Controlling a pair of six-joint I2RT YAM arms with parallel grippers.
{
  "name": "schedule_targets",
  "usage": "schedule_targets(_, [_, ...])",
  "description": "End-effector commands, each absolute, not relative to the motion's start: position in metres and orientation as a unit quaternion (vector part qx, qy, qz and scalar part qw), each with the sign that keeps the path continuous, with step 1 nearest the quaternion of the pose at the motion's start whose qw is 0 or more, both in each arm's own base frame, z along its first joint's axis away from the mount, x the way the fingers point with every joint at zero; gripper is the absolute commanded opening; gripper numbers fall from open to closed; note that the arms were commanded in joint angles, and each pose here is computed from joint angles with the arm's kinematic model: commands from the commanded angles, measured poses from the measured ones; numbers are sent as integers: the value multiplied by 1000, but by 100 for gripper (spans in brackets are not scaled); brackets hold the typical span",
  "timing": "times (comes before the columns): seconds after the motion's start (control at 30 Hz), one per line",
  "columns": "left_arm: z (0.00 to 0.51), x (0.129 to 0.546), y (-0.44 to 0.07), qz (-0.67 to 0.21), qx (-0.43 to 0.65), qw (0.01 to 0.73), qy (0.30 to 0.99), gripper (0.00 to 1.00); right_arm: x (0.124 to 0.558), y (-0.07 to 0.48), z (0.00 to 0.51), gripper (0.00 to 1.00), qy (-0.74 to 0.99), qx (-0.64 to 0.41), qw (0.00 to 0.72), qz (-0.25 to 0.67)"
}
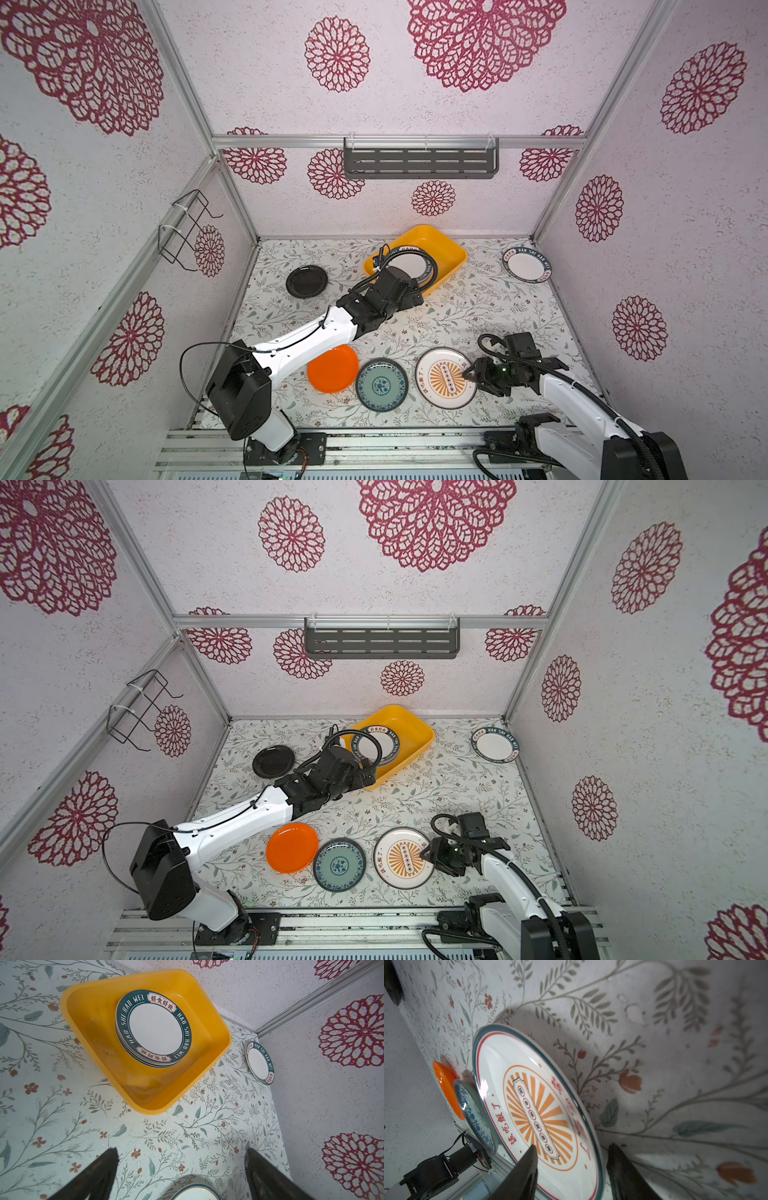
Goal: Place the plates into the plastic bin on the countertop
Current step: 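Grasp the edge of the orange-sunburst plate with right gripper, then lift the sunburst plate upright with right gripper toward the left gripper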
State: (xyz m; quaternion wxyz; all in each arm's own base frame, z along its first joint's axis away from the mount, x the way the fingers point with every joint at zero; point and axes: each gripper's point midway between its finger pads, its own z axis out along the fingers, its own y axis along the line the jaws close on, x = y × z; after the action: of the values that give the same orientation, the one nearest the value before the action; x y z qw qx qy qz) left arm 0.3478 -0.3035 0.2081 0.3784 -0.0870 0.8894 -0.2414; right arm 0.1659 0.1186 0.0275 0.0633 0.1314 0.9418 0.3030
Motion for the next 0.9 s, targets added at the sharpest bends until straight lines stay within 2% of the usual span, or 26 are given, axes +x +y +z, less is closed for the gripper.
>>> schedule_targets(0.0, [208, 340, -300, -235, -92, 378, 891, 98, 163, 114, 15, 48, 949, 122, 61, 283])
schedule_targets(0.07, [206, 338, -297, -226, -97, 376, 893, 98, 166, 114, 15, 43, 948, 124, 69, 284])
schedule_targets(0.2, [207, 337, -294, -215, -99, 375, 896, 98, 174, 113, 19, 26, 946, 128, 88, 284])
schedule_targets(0.3, [208, 338, -293, -211, -99, 378, 896, 98, 178, 115, 22, 20, 943, 128, 94, 291])
schedule_targets(0.4, [208, 338, -295, -212, -94, 376, 897, 98, 182, 114, 26, 7, 943, 129, 103, 289])
schedule_targets(0.57, [211, 338, -294, -206, -94, 378, 898, 98, 193, 116, 41, 0, 935, 132, 129, 301])
schedule_targets(0.87, [220, 335, -275, -189, -113, 396, 891, 97, 223, 121, 92, 0, 910, 147, 195, 335])
